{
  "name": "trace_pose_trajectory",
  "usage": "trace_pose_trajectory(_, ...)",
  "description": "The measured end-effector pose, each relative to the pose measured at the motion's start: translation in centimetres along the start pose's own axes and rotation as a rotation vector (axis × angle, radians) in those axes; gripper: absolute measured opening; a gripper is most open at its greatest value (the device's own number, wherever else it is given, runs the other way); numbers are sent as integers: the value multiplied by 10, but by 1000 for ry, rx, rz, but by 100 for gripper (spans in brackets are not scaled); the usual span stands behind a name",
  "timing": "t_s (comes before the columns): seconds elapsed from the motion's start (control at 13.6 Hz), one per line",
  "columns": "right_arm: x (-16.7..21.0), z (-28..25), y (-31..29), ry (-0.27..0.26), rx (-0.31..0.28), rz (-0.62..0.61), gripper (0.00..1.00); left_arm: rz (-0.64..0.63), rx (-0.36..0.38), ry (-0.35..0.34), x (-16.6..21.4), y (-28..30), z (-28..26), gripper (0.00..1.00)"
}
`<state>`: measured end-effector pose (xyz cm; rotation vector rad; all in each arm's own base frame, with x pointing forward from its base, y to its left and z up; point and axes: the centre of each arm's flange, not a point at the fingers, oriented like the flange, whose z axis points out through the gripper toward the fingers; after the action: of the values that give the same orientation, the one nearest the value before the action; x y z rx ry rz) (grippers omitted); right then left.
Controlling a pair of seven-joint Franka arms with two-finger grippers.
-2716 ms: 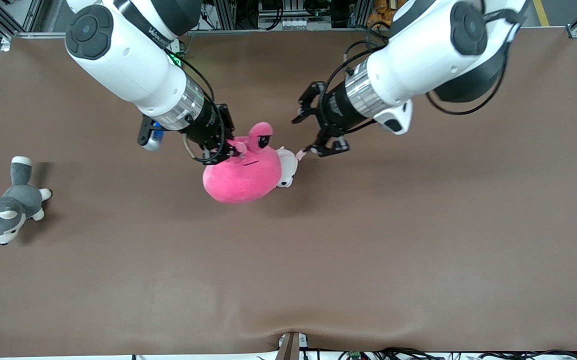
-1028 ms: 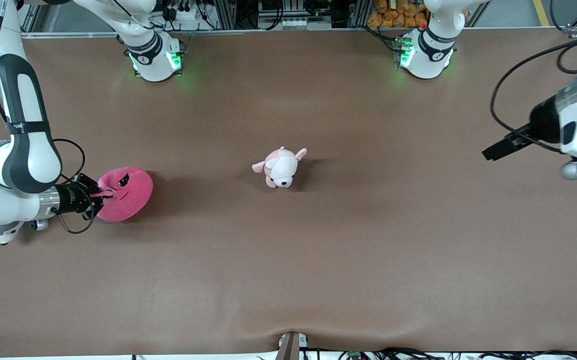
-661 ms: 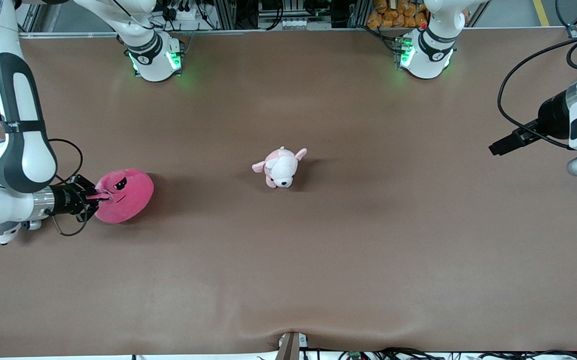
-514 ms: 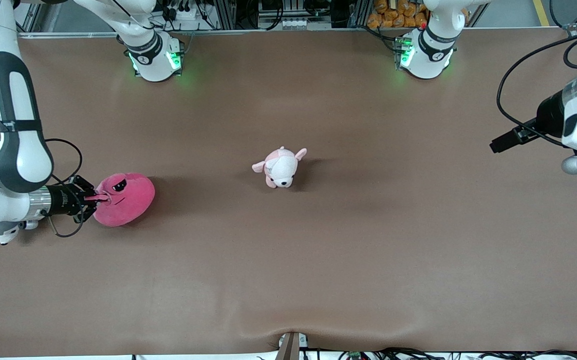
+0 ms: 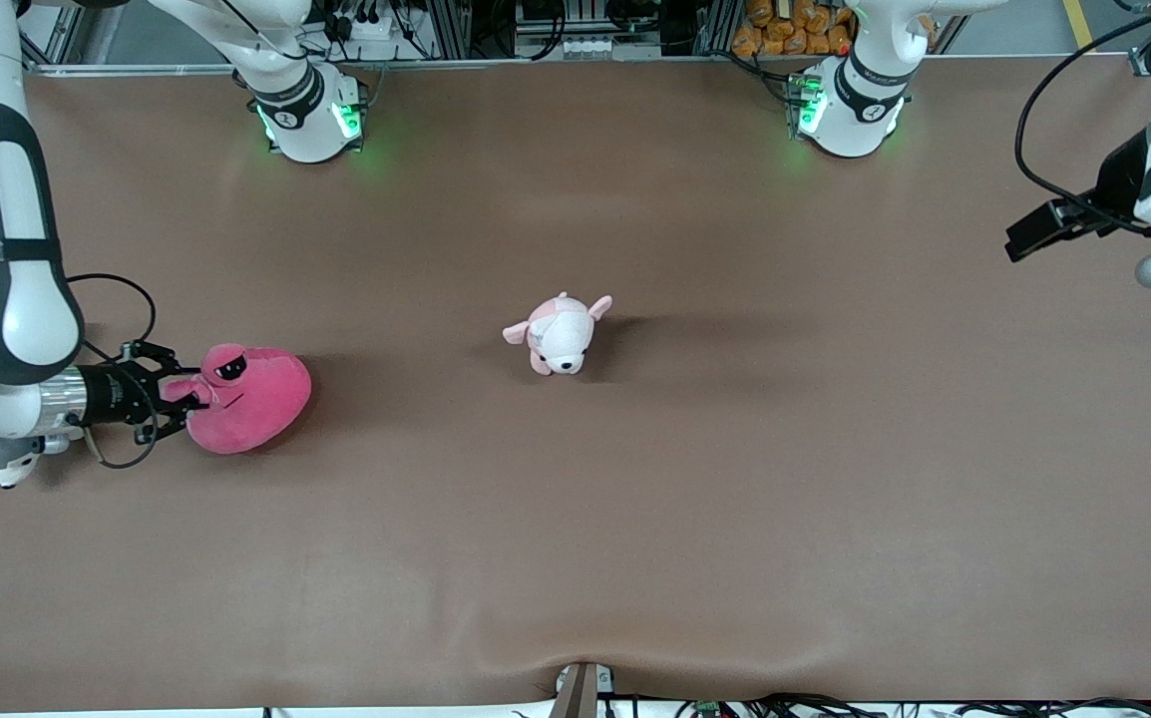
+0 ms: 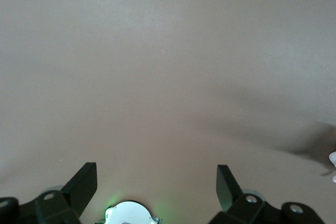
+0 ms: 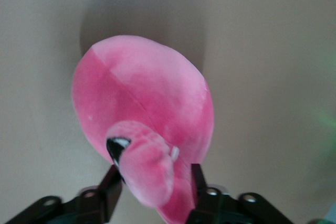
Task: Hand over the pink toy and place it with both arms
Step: 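Lower the pink toy onto the table and open the right gripper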
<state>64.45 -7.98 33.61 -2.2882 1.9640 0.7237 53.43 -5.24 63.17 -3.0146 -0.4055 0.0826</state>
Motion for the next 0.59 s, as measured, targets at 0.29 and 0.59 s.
trace_pose_trajectory(0.29, -84, -88, -10, 3, 111, -151, 100, 49, -2, 6, -1, -2, -1, 100)
trace_pose_trajectory(0.59, -188, -151, -2, 8, 219, -326, 100, 165, -14, 21, 1, -33, -11, 100)
